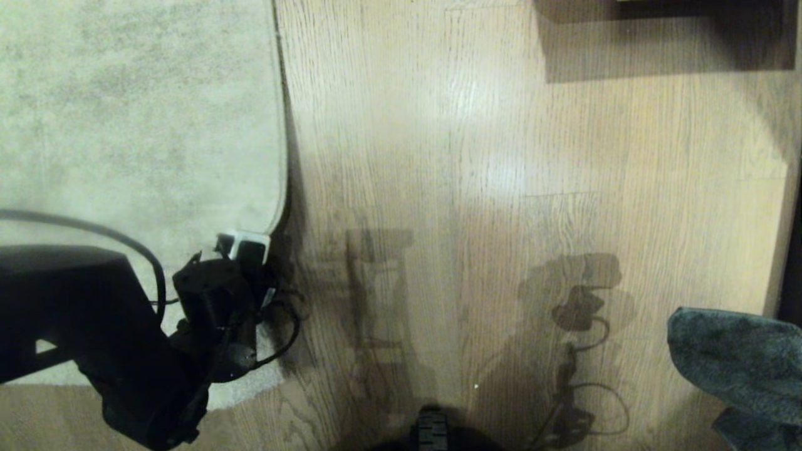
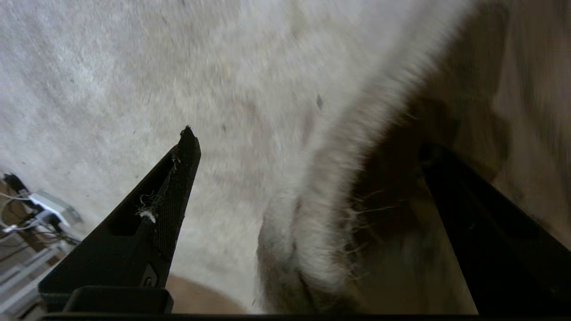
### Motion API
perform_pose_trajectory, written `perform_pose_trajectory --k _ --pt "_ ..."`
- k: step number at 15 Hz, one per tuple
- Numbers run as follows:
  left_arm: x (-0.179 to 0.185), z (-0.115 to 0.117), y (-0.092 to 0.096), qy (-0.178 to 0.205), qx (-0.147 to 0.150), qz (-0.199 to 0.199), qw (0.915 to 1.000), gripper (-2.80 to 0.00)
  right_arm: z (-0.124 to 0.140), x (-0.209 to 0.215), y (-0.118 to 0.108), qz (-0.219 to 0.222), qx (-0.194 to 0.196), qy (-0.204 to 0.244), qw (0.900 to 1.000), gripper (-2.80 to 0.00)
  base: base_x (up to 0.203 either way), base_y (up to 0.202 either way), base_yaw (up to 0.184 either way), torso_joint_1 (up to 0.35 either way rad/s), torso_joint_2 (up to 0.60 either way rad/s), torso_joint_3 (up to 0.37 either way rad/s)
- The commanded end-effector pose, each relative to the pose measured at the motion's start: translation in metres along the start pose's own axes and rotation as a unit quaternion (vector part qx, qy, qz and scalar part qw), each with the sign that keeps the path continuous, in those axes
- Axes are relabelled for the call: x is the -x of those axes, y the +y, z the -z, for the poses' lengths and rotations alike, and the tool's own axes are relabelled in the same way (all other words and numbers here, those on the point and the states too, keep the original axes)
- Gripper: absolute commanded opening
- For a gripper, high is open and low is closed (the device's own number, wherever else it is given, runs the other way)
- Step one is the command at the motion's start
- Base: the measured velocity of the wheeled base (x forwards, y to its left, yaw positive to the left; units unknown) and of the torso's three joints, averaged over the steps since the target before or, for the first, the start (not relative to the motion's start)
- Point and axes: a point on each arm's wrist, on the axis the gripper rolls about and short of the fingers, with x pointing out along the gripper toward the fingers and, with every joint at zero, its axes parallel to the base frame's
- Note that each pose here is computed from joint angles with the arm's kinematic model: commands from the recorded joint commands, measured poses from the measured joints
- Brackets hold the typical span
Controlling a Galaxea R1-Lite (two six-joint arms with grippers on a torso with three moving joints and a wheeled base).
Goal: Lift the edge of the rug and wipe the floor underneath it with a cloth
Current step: Lift up the carpet
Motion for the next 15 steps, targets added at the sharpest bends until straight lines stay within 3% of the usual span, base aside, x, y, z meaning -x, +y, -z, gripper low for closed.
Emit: perform_pose_trajectory --k 1,6,11,15 --pt "0.010 0.006 0.007 0.002 -0.008 -0.001 1.0000 0.00 0.000 0.000 0.000 0.000 0.000 0.000 1.000 -2.80 0.000 0.000 0.000 0.000 0.00 0.000" --pt "0.034 0.017 0.000 0.020 -0.044 0.019 0.9986 0.00 0.000 0.000 0.000 0.000 0.000 0.000 1.000 -2.80 0.000 0.000 0.000 0.000 0.00 0.000" --pt "0.055 0.028 -0.006 0.041 -0.061 0.016 0.9972 0.00 0.000 0.000 0.000 0.000 0.000 0.000 1.000 -2.80 0.000 0.000 0.000 0.000 0.00 0.000" --pt "0.074 0.067 -0.008 0.097 -0.093 0.036 0.9903 0.00 0.000 0.000 0.000 0.000 0.000 0.000 1.000 -2.80 0.000 0.000 0.000 0.000 0.00 0.000"
